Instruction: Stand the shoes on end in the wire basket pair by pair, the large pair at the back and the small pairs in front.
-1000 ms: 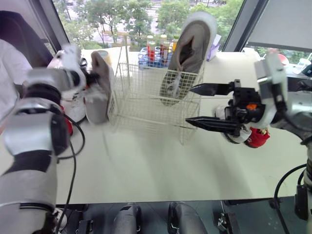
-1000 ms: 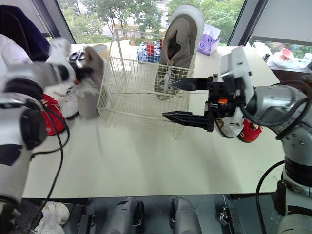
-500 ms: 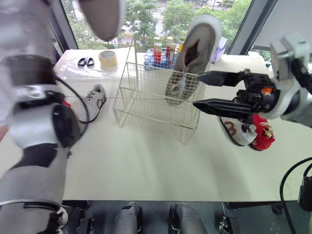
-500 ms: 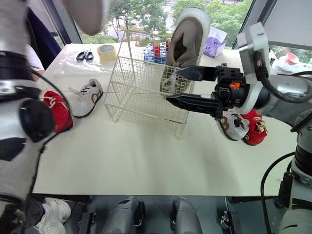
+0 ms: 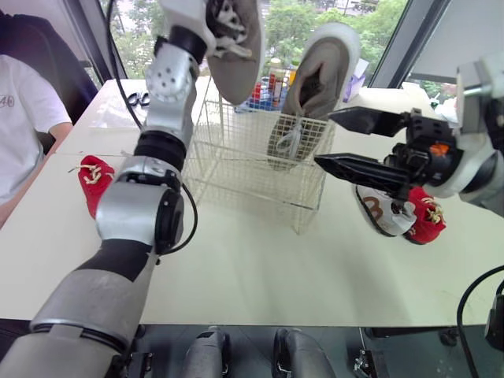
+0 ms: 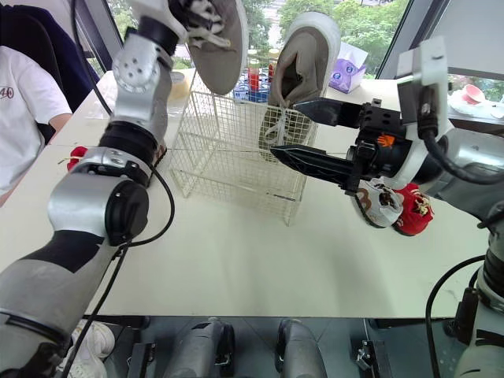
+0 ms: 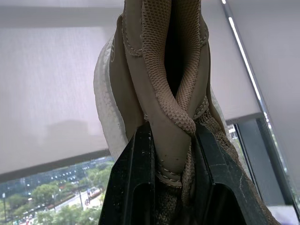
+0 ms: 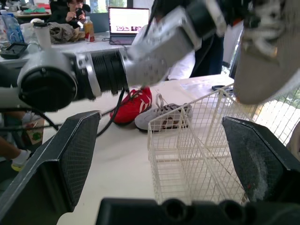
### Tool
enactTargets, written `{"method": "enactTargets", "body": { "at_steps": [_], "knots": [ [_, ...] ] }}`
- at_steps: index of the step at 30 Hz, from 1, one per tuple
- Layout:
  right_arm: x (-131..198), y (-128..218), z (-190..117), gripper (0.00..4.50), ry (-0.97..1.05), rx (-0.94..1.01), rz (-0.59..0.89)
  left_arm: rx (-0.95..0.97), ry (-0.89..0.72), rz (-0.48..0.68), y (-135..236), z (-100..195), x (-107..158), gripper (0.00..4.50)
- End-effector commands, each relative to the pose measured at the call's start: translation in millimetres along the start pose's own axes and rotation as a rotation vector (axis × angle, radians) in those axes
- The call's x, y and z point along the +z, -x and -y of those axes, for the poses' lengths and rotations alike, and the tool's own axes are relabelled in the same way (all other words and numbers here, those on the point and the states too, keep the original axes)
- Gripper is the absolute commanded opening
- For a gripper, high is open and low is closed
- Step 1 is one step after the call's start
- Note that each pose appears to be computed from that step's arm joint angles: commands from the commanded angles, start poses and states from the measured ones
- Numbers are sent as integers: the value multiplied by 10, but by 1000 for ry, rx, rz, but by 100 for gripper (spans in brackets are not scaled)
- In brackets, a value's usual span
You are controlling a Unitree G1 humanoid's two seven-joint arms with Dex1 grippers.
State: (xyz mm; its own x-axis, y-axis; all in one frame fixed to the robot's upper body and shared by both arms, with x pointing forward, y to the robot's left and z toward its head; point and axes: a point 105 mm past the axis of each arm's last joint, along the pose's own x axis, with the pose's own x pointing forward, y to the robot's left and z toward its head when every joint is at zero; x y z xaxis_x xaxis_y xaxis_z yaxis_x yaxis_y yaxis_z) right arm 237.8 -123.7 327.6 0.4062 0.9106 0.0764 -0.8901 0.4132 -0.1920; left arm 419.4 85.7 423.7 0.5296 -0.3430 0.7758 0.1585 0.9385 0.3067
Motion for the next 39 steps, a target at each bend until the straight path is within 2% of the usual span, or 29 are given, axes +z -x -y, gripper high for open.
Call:
{"method": "enactTargets", "body": {
  "at_steps": [1,4,6,10,14,20,24,29,33,36,39],
  "knots": [
    [118,37,-54,450,46,-17,33,-19,-13,-12,44,74,-69,40],
    [134,42,-52,450,45,-31,45,-58,-14,-68,185,168,-268,40],
    [129,34,-45,450,44,-34,48,-57,-36,-53,229,176,-274,40],
    [139,-4,-29,450,38,-22,63,-50,-185,122,138,217,80,40],
    [131,-31,-36,450,39,-9,61,-14,-244,280,17,275,446,40],
    [120,-30,-59,450,40,-15,68,35,-279,293,9,268,460,40],
    [113,-22,-69,450,43,-30,74,25,-239,211,10,336,288,40],
    [110,-24,-80,450,48,-48,80,-6,-248,66,163,422,-100,40],
    [110,-26,-92,450,47,-54,83,-23,-233,-20,262,426,-304,40],
    [109,-22,-93,450,46,-58,82,-26,-144,-98,315,363,-442,40],
    [104,-18,-94,450,42,-60,82,-33,-51,-120,350,290,-479,40]
  ]
}}
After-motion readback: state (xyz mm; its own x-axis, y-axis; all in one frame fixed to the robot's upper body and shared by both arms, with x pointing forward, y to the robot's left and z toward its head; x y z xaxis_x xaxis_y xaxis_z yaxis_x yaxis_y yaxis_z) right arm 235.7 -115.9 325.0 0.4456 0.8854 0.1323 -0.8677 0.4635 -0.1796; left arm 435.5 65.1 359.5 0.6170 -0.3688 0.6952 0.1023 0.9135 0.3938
